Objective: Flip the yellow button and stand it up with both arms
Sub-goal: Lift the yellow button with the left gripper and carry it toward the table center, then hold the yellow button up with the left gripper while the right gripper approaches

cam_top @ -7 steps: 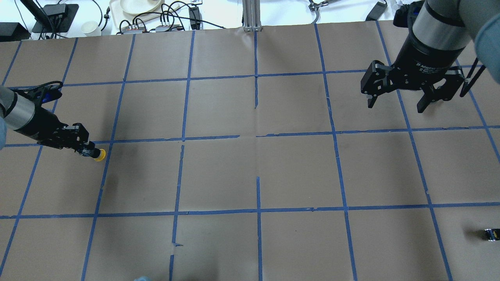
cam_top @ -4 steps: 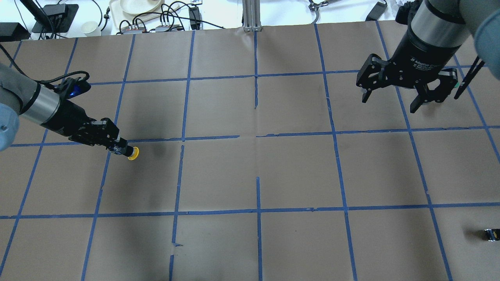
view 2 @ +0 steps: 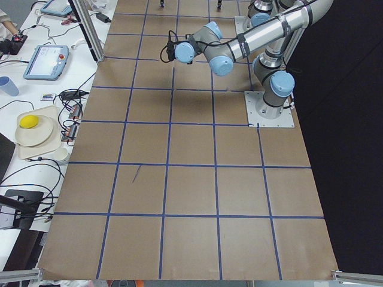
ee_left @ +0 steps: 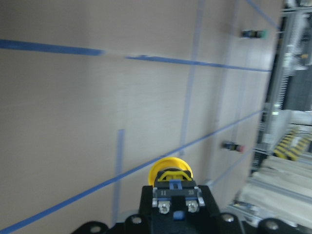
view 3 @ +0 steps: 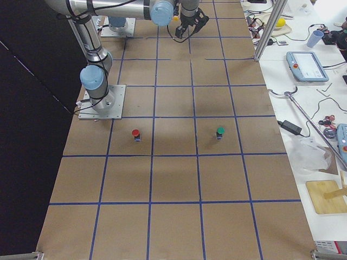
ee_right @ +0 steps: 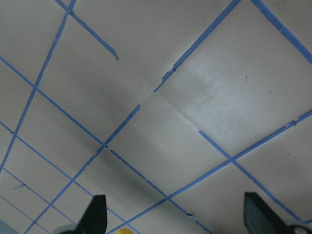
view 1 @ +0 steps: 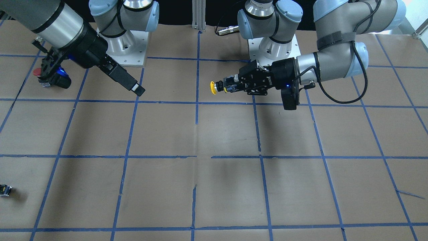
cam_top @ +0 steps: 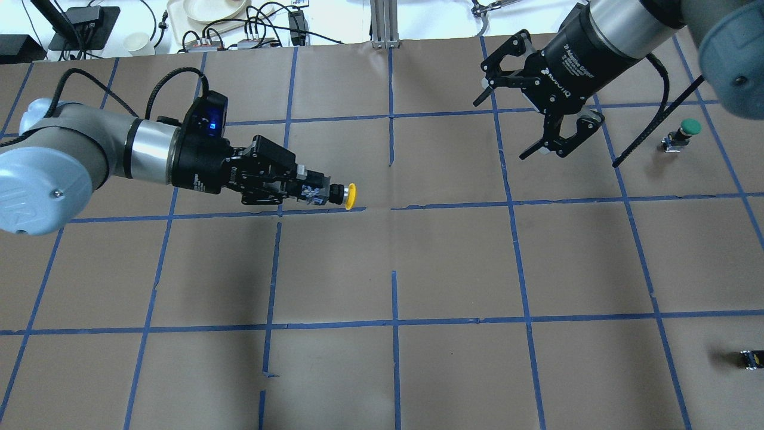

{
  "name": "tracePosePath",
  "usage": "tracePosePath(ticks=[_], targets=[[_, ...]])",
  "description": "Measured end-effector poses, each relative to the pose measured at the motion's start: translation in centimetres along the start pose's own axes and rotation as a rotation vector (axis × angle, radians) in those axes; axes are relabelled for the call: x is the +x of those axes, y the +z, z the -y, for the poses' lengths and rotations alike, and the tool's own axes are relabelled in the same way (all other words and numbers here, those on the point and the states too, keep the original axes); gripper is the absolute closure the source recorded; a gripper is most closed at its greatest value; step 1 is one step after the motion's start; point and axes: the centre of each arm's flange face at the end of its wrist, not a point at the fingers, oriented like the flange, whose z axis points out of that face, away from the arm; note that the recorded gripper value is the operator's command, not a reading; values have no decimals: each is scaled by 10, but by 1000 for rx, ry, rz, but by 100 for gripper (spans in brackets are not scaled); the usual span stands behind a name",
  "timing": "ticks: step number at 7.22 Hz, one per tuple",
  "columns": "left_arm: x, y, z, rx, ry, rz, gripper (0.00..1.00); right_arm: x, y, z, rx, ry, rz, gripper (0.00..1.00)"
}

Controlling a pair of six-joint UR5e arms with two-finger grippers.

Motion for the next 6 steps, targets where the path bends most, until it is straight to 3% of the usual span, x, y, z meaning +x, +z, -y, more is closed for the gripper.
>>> tracePosePath(ticks=[3,6], targets=[[31,28,1,57,-5,-215,99,-11,1,-15,-144,230,111,0],[43,39,1,62,-8,-276,99,-17,-2,-30,-230,336,158,0]])
